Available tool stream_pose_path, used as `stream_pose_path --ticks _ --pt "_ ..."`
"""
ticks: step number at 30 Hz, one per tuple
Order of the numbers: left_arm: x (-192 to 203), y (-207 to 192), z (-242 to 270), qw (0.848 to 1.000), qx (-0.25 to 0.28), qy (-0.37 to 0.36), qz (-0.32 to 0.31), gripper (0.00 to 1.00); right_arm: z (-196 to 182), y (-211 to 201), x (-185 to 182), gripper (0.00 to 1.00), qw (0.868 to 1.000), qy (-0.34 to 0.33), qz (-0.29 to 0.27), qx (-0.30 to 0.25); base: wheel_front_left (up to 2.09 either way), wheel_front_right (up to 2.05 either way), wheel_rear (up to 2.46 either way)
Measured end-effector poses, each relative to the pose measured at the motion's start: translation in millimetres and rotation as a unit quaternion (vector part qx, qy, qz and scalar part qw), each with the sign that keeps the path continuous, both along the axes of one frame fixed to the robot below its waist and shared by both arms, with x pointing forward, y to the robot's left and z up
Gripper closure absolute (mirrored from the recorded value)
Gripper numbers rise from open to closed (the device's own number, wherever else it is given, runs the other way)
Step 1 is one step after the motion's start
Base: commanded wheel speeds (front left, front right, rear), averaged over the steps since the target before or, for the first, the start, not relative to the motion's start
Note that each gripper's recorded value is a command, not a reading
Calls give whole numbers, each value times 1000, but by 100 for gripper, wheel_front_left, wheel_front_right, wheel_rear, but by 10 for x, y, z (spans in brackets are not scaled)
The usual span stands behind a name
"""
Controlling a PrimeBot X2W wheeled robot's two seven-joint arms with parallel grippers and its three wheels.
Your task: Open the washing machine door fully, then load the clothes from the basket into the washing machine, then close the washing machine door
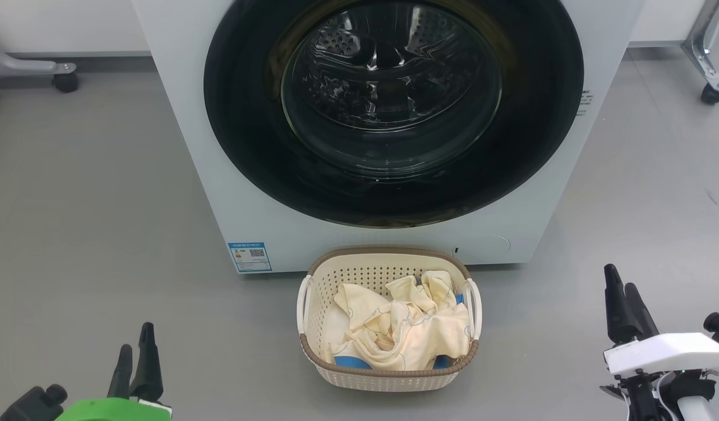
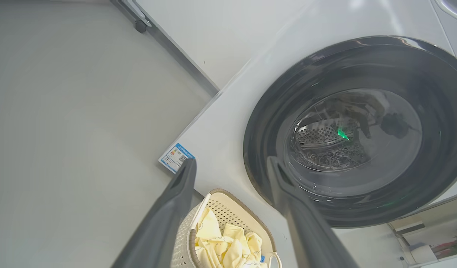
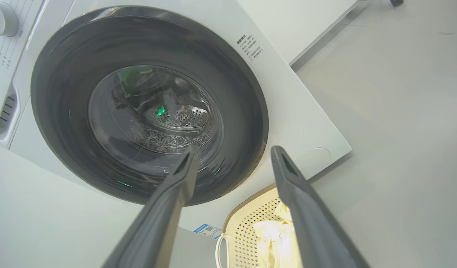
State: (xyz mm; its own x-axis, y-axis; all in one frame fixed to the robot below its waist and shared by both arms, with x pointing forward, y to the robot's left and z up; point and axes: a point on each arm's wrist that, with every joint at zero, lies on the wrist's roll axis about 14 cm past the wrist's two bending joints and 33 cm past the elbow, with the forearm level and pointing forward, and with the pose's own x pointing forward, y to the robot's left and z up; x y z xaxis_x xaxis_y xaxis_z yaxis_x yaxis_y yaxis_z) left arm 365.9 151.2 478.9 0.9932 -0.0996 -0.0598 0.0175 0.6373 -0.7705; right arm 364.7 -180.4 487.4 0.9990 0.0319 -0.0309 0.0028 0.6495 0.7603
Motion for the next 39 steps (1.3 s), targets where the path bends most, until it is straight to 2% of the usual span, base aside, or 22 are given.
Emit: stream_pose_path --ticks 9,19,32,39 --pt "1 31 46 996 84 -21 -6 0 38 89 15 0 997 -14 21 -74 0 0 0" --pt "2 20 99 987 155 -43 -13 0 82 111 22 0 989 -31 28 -140 0 0 0" --pt "-3 -124 185 964 252 -81 -39 0 66 105 -39 0 972 -42 34 -227 0 0 0" --pt "-13 -190 208 948 300 -98 -53 0 76 146 -64 0 958 -55 44 -277 0 0 0"
